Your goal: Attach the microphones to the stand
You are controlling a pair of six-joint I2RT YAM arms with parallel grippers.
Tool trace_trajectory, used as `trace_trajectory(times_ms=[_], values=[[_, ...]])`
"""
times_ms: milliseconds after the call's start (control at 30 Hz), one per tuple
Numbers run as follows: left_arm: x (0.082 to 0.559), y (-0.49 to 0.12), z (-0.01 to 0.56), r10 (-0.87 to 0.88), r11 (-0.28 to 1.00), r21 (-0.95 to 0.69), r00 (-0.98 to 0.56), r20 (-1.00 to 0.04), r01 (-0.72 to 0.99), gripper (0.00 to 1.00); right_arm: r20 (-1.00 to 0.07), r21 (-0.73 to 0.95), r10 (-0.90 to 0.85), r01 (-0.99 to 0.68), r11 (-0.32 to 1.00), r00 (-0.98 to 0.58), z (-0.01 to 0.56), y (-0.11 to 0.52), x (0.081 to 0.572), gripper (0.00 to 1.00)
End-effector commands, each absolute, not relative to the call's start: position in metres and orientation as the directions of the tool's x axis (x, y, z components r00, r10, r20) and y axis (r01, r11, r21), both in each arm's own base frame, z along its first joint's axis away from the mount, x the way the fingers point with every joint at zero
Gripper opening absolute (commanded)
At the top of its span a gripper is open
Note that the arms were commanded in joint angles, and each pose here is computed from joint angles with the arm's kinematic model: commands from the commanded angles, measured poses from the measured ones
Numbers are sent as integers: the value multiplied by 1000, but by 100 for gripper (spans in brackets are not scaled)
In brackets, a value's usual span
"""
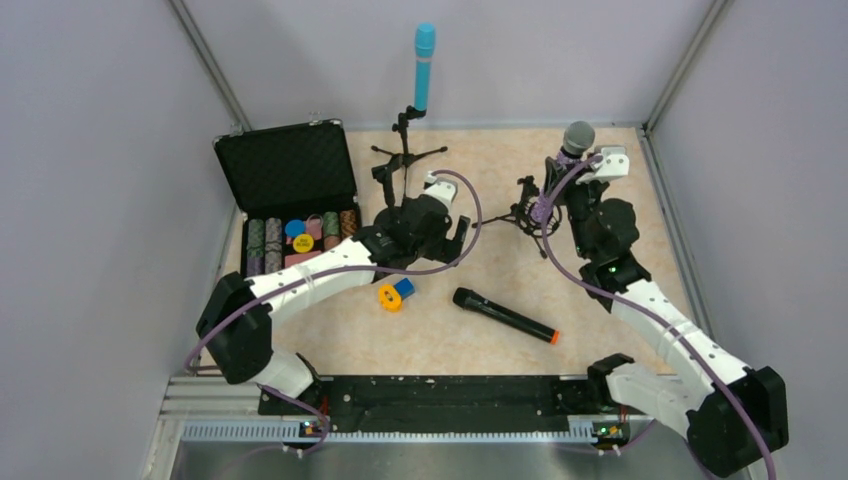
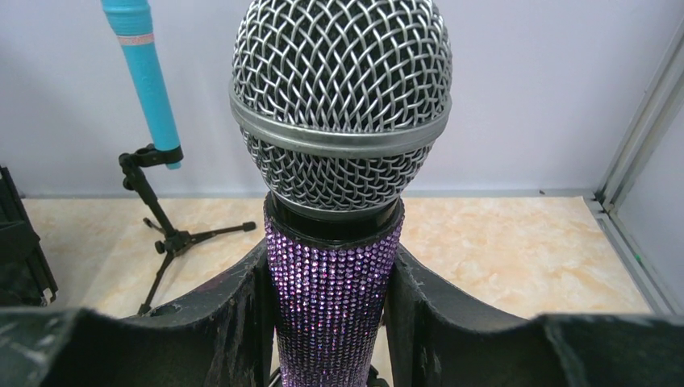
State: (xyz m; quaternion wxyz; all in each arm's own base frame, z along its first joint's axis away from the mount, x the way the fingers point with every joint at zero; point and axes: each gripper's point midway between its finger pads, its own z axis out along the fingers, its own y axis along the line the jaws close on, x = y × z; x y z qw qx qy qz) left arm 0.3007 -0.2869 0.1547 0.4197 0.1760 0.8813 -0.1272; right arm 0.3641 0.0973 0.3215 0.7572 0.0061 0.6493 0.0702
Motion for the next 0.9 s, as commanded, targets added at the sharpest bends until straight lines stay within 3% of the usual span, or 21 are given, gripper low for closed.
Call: trace_trajectory(times_ms=[0, 867], values=[[308, -297, 172, 189, 901, -78, -550, -814, 426, 99, -994, -11, 3, -130, 991, 113, 291, 103, 362, 0], [303, -298, 166, 210, 901, -60, -551, -807, 430, 99, -944, -88, 1, -256, 963, 330, 308, 114, 325, 0]])
